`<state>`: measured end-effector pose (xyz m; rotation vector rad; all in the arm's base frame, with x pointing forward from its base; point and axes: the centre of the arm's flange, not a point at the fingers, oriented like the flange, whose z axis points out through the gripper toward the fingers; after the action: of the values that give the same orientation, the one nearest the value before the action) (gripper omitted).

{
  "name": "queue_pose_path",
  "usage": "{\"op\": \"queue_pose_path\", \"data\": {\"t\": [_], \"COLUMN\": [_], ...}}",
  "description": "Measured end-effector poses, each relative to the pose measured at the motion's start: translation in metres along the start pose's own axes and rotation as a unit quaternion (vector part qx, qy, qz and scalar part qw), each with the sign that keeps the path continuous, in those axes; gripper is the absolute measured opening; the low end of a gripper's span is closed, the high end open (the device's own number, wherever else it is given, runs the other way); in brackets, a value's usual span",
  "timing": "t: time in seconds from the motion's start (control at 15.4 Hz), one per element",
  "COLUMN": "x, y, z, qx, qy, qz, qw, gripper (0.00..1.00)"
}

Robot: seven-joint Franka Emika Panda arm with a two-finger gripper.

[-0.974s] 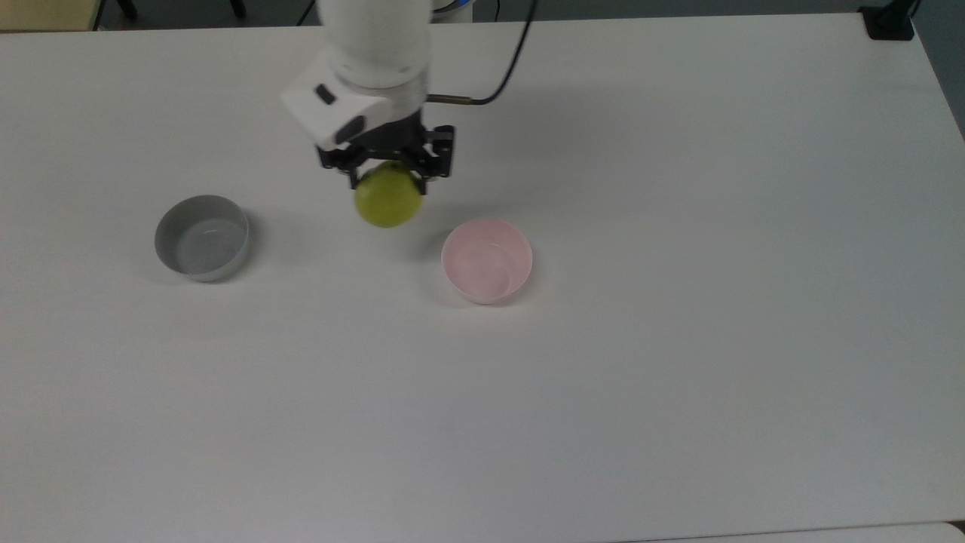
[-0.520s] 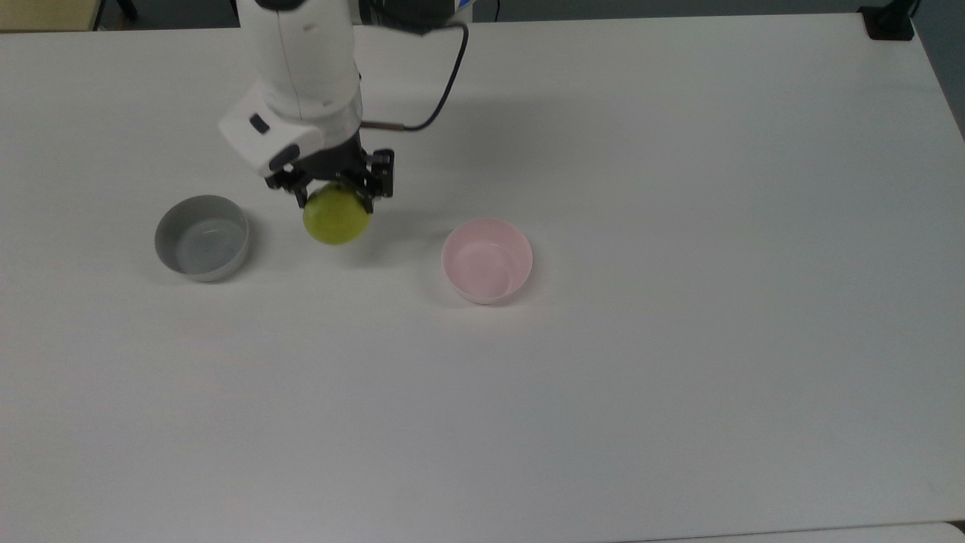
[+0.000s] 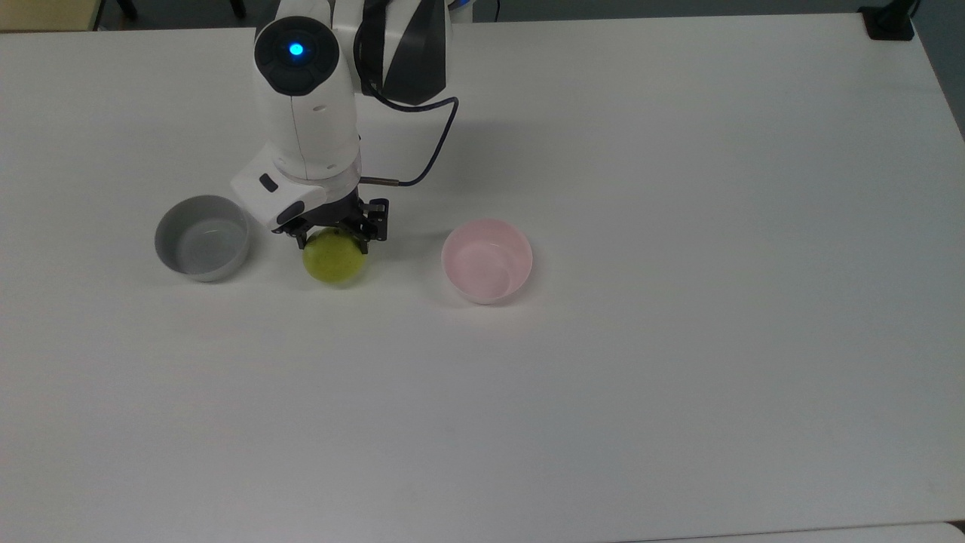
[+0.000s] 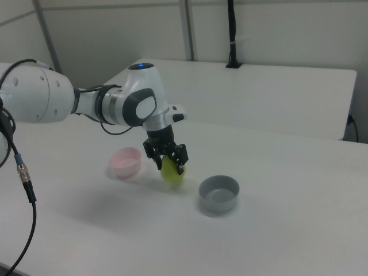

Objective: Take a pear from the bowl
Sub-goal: 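Lower the pear onto the table and open the gripper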

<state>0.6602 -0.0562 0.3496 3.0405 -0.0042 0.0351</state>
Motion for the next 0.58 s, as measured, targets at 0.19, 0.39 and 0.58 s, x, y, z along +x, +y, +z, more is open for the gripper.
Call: {"op": "queue_pose_path", "data": {"t": [0.19, 0.39, 0.58], "x": [0.0002, 0.0002, 0.0005], "y": [-0.0028, -0.0039, -0.0038], "z": [0.0037, 0.0071, 0.0066], "qx": [0.001, 0.001, 0.001], "qy": [-0.003, -0.005, -0.005], "qz": [-0.002, -0.003, -0.003], "qw": [1.0000, 1.0000, 1.0000], "gripper": [0.79, 0.85, 0.96]}}
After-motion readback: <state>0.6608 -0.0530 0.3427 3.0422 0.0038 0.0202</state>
